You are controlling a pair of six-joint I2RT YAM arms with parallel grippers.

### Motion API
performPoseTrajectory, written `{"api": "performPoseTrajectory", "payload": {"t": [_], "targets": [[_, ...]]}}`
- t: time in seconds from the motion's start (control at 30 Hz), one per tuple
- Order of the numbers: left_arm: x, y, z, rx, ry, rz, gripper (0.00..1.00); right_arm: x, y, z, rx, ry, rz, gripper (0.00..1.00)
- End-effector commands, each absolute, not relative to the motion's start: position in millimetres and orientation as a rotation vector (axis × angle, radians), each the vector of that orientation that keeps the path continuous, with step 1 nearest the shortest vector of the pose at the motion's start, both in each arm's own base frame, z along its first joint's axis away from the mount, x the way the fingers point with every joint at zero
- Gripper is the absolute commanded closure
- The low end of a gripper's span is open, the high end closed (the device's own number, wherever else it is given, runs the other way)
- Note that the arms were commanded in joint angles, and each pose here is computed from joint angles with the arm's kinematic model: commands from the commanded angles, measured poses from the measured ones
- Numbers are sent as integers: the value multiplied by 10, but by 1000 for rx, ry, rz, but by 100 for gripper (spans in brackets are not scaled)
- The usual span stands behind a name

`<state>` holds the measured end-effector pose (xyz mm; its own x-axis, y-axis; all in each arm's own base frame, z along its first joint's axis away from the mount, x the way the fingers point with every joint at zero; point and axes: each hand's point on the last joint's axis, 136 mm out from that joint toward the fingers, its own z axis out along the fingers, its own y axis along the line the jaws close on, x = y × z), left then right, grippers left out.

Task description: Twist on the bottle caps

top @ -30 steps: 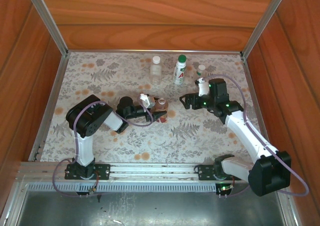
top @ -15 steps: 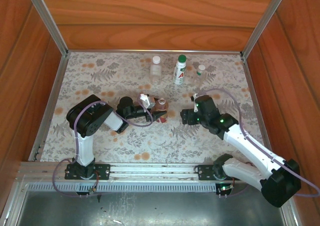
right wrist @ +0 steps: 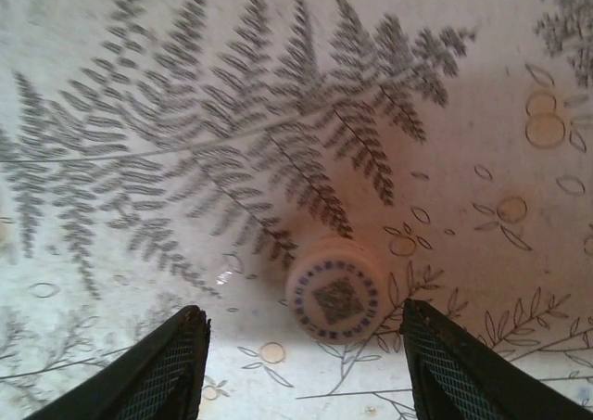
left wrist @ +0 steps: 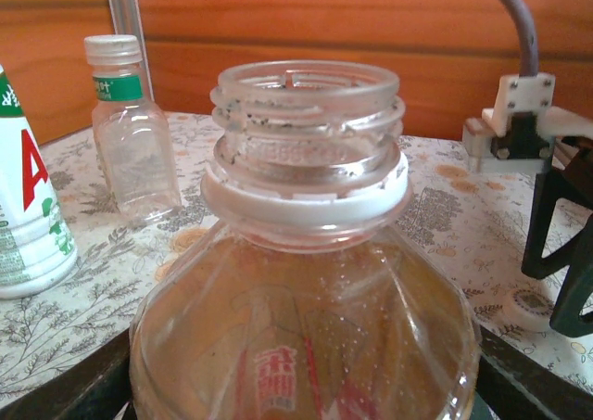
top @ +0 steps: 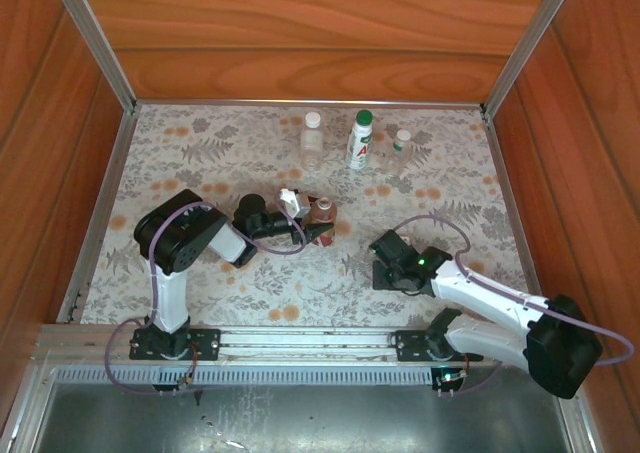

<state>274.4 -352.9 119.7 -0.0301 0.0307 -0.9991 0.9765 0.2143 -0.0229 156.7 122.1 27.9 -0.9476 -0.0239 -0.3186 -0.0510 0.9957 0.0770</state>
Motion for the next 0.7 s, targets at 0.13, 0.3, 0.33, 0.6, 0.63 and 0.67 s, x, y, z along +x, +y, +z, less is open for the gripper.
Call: {"api": "performPoseTrajectory", "payload": {"t": [0.13, 0.3, 0.33, 0.6, 0.63, 0.67], "targets": [[2673, -3536, 1107, 1084, 1353, -1067, 32, 1569, 1184, 186, 44, 2819, 85, 48], [2659, -3538, 1098, 1087, 1355, -1073, 32, 1619, 1180, 188, 60, 2802, 66, 55], [2657, -3538, 1100, 1088, 1355, -1075, 32, 1620, 1168, 187, 62, 2801, 56, 57], [2651, -3540, 1108, 1088, 1354, -1081, 32, 1645, 1157, 172, 66, 2797, 32, 64], [2652, -3538, 1103, 1088, 1356, -1082, 32, 1653, 1162, 176, 63, 2795, 32, 65], [2653, -3539, 1099, 1089, 1357, -1082, 32, 1655, 1167, 175, 60, 2796, 32, 66]]}}
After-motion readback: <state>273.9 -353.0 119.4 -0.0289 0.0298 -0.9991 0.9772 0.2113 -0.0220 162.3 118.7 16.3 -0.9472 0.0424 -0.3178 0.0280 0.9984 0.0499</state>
